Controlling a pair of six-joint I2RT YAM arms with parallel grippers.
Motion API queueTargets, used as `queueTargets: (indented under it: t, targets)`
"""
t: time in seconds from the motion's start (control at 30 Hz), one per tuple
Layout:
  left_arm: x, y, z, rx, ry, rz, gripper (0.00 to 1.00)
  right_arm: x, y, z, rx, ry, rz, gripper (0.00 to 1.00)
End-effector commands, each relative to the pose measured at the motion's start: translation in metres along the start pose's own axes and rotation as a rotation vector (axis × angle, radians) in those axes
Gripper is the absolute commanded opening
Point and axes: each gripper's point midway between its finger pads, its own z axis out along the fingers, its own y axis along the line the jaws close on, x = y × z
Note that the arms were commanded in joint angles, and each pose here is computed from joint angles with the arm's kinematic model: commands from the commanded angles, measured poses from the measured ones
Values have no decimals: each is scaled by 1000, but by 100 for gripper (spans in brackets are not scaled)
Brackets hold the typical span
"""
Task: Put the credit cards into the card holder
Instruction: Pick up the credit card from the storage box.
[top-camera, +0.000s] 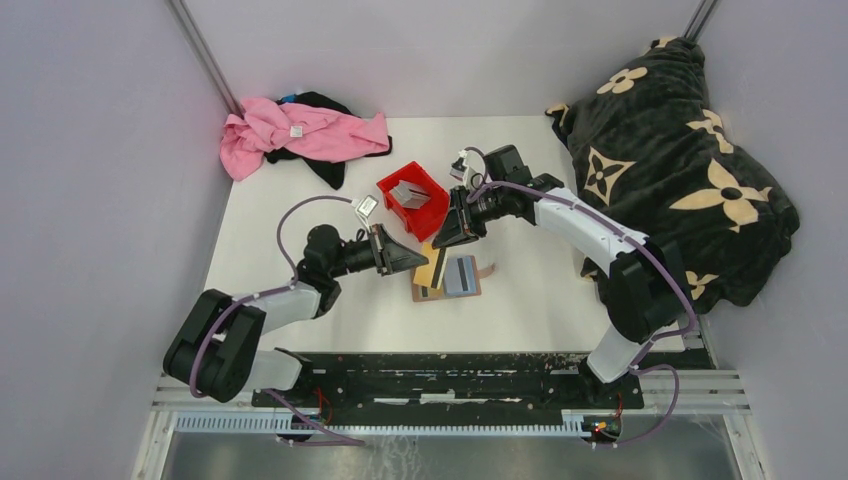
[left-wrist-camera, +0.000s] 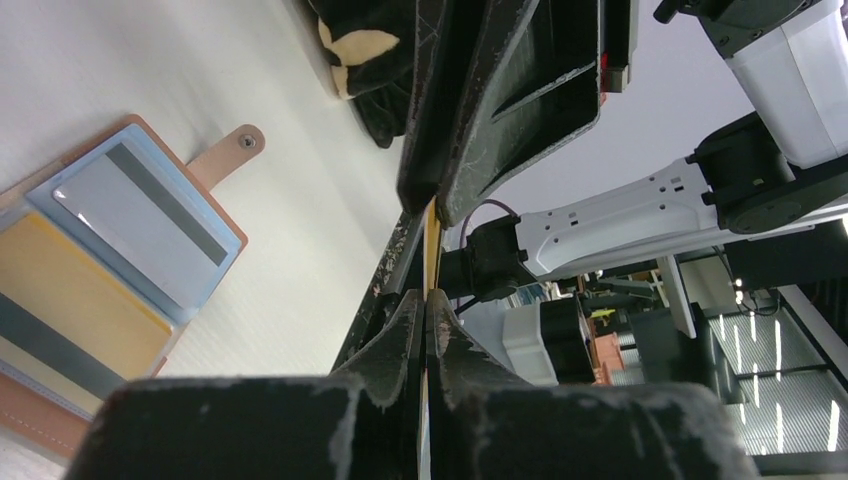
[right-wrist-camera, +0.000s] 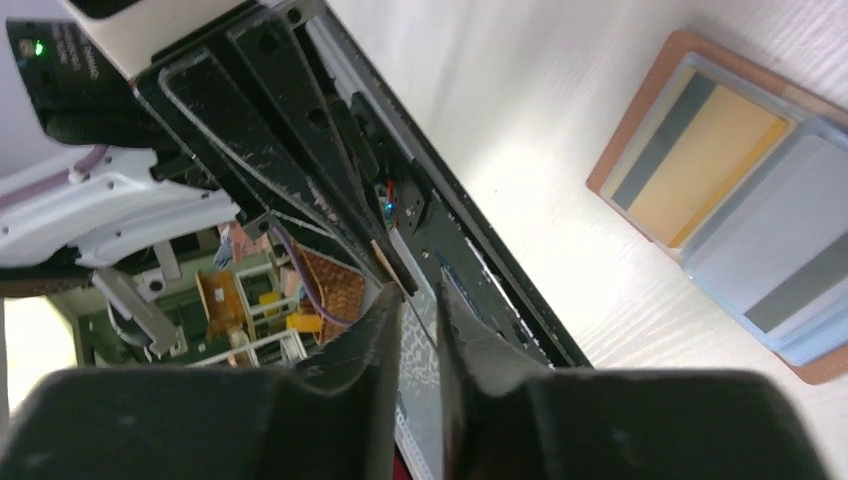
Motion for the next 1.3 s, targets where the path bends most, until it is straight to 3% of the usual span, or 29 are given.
queueTargets:
  t: [0.0, 0.13, 0.43, 0.83, 1.27]
  targets:
    - [-5, 4, 3, -20, -54, -38, 3, -24, -3, -9, 83, -87, -95, 31]
    - [-22, 19, 2, -108, -170, -69, 3, -24, -16, -13, 157, -115, -106, 40]
    - [-48, 32, -1, -191, -330, -131, 3, -19, -29, -5, 150, -136, -68, 42]
    - [-45, 35, 15, -163, -319, -189, 3, -25, -27, 9, 55, -144, -31, 42]
    - [-52, 30, 20, -132, -339, -205, 3, -15, -41, 11, 78, -135, -16, 42]
